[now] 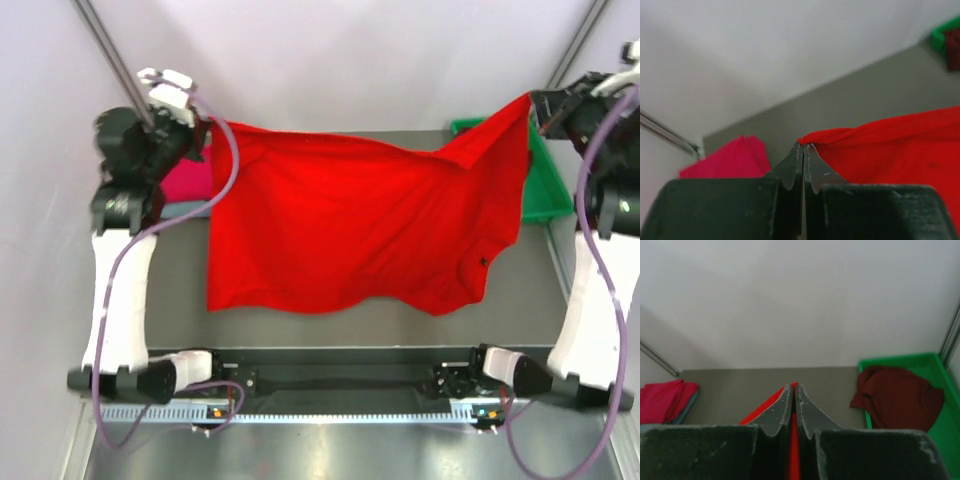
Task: Fold and stack the t-shirts
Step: Flatten the tshirt out
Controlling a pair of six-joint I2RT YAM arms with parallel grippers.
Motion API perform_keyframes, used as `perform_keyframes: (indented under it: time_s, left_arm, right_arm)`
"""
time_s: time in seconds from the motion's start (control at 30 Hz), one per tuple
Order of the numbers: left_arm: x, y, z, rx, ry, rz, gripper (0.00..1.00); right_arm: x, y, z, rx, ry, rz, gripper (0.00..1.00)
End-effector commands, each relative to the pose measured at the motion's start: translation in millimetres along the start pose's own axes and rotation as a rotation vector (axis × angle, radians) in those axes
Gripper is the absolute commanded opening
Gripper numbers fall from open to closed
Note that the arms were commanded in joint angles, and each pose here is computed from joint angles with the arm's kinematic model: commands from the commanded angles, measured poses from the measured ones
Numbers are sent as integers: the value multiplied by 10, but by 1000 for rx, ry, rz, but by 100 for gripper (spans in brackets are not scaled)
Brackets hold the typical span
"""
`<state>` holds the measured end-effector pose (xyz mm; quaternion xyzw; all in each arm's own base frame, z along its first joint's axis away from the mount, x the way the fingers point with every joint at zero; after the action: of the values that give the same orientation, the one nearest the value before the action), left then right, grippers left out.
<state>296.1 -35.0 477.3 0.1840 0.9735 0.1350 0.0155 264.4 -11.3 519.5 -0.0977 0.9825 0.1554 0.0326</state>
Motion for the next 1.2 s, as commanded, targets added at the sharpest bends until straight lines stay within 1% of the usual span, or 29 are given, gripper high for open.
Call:
perform_keyframes:
  time_s: [0.0,0.03,0.1,0.13,0.17,0.2,0.23,0.27,0.3,0.33,0.37,0.4,0.43,0.47,0.5,0.53,0.57,0.6,0.63,0.67,0.77,0.8,0.83,0.87,0.93,1.0,1.03,1.13,1.17]
  left_arm:
    - [-429,-6,650,52,157,44,0]
    - [-598,-12,871,75,213,67,0]
    - [-777,-42,1125,103,274,106,0]
    - [-949,-46,1392,126,336,122,0]
    - [-1039,-50,1519,136,361,133,0]
    - [-1134,-43,1621,144,382,139,0]
    - [-1300,-69,1889,172,434,164,0]
    - [-1385,-80,1994,197,454,173,0]
    - [-1500,-59,2021,211,451,178,0]
    - [-1654,-123,2313,260,508,220,0]
    - [-1743,-144,2412,302,531,232,0]
    - [-1877,-105,2384,319,518,236,0]
    - [-2003,-193,2716,378,593,273,0]
    - [-2142,-154,2628,402,571,279,0]
    - [-2221,-169,2698,422,587,293,0]
    - [-2339,-268,2968,451,639,321,0]
    - [-2429,-242,2896,437,629,321,2]
    - [-2492,-262,2937,430,634,325,5]
    - [-2566,-325,3110,434,661,334,5]
    - [-2642,-290,3060,423,633,323,6]
    - [-2740,-274,3211,422,635,288,14]
    - [-2782,-223,3229,405,626,243,19]
    - [-2793,-199,3229,404,622,226,33]
    - [-2798,-175,3199,413,616,208,40]
    - [-2801,-137,3071,411,591,185,49]
    - [-2776,-138,2991,407,585,182,52]
    - [-2745,-141,2899,401,580,176,59]
    - [-2624,-202,2906,415,626,187,66]
    - [-2573,-244,2964,451,661,181,75]
  right_arm:
    - [-507,-453,293,-28,69,77,0]
    - [-608,-514,353,-42,88,75,0]
    - [-914,-739,622,-87,162,85,0]
    - [-1011,-778,663,-100,173,78,0]
    - [-1223,-927,912,-123,242,80,0]
    - [-1340,-946,1020,-122,270,75,0]
    - [-1453,-976,1059,-109,281,70,0]
    - [-1660,-1128,1362,-129,351,81,0]
    - [-1794,-1099,1515,-117,383,69,0]
    - [-1914,-1096,1591,-84,398,62,0]
    - [-2100,-1209,1948,-85,468,77,0]
    - [-2225,-1114,2153,-66,509,47,0]
    - [-2336,-1069,2227,-37,524,30,0]
    - [-2471,-1124,2576,-41,586,33,0]
    - [-2564,-967,2745,-31,613,-2,0]
    - [-2649,-938,2779,-23,611,-11,0]
    - [-2748,-737,3097,-21,660,-42,0]
    - [-2790,-666,3180,-19,668,-57,0]
    - [-2851,-595,3218,-12,660,-74,0]
    - [-2892,-524,3377,-15,680,-82,0]
    - [-2988,-456,3489,-8,671,-79,0]
    - [-3019,-444,3448,-5,654,-76,0]
    - [-3037,-461,3439,-4,645,-65,0]
    - [-3032,-459,3417,1,643,-63,0]
    - [-3020,-453,3378,-6,640,-69,0]
    - [-2998,-442,3328,-20,636,-79,0]
    - [-2995,-434,3320,-25,636,-91,0]
    - [-2980,-444,3282,-35,632,-86,0]
    - [-2972,-438,3290,-38,637,-93,0]
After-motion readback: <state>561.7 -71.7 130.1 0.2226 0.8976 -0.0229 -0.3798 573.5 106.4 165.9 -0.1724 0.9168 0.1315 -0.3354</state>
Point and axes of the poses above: each gripper's point midway between its finger pads, its own x axis back along the fingers, its own y axis along the line the jaws close on, z = x × y, the point moved 7 cm from there along x, back along the fingers, and after that the axes turned 5 degrees about -x, right-handed, at the moved point
